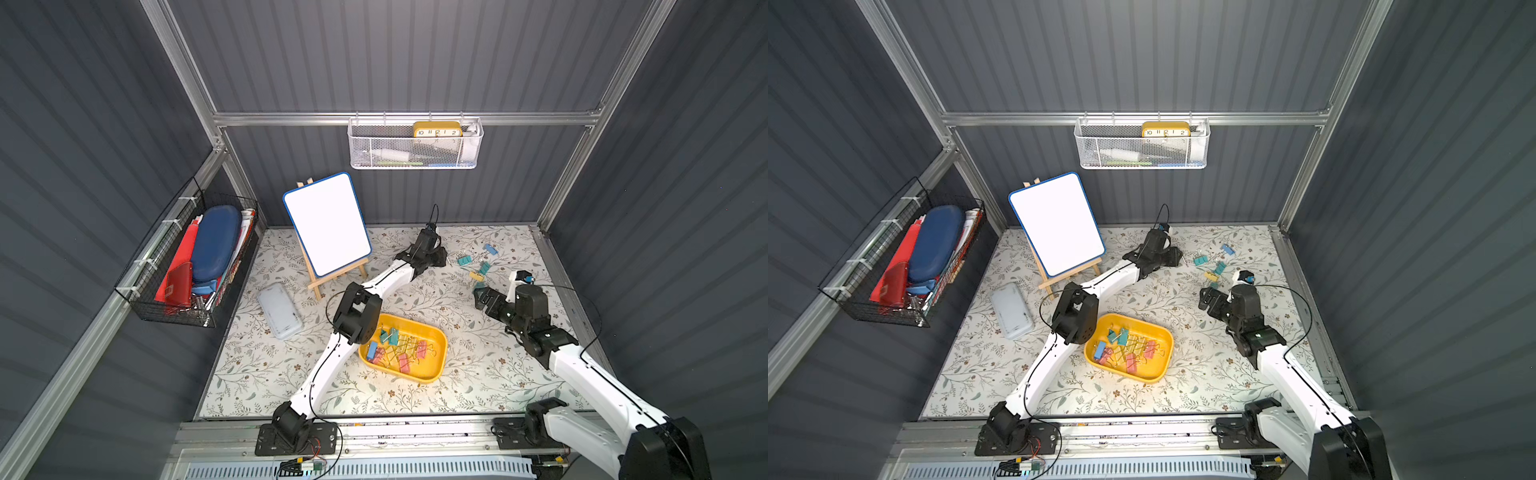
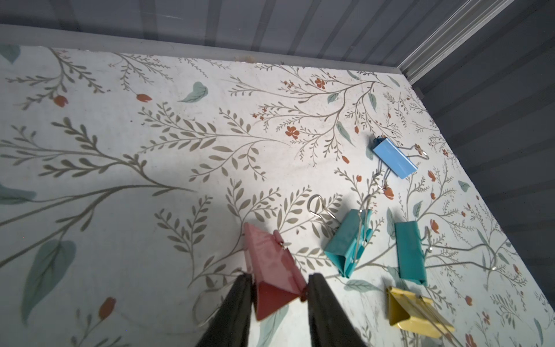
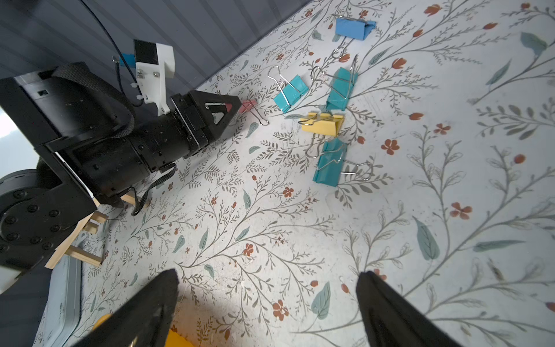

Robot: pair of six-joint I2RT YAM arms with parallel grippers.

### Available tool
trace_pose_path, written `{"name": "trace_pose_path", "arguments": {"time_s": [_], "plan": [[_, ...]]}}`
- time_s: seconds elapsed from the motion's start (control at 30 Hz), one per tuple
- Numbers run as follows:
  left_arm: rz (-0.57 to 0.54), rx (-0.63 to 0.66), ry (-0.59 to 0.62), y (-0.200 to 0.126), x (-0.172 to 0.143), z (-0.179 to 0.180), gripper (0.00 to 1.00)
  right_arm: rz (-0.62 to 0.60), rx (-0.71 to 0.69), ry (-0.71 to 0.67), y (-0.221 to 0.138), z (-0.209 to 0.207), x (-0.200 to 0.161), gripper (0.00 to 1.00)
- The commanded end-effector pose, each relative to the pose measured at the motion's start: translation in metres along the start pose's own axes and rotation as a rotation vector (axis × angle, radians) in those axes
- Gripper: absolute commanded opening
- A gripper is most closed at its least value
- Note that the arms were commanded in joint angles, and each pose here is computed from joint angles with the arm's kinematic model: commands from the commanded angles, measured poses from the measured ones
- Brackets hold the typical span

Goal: Put the binder clips in the storage box
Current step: Pick up the binder clip at the center of the board.

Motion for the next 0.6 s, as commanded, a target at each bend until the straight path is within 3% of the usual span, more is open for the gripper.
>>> {"name": "trace_pose_path", "arguments": {"time_s": [0.0, 0.27, 0.43, 0.57], "plan": [[0.052, 0.011, -0.002, 0.000, -0.015, 0.008, 0.29, -0.013, -0.008, 0.004, 0.001, -0.003, 0.001, 0.97], [-0.013, -0.135, -0.024, -0.056, 0.025, -0.048, 0.25, -0.013, -0.003, 0.022, -0.002, -0.004, 0.006, 0.97], [-0.031, -0.200, -0.052, -0.122, 0.039, -0.091, 0.25, 0.000, 0.005, 0.040, -0.009, -0.004, 0.011, 0.97], [-0.014, -0.226, -0.104, -0.185, 0.030, -0.120, 0.25, 0.009, 0.036, 0.056, -0.014, 0.001, 0.013, 0.97]]}}
Point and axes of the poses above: each gripper's point midway between its finger pads, its own y axis out along the fingers, its own z axis along the line the jaws close on, x = y × z, the point moved 1 cm from there along -y, back along the fingers, and after that the axes turned 3 degrees about -y, right-handed, at the moved point
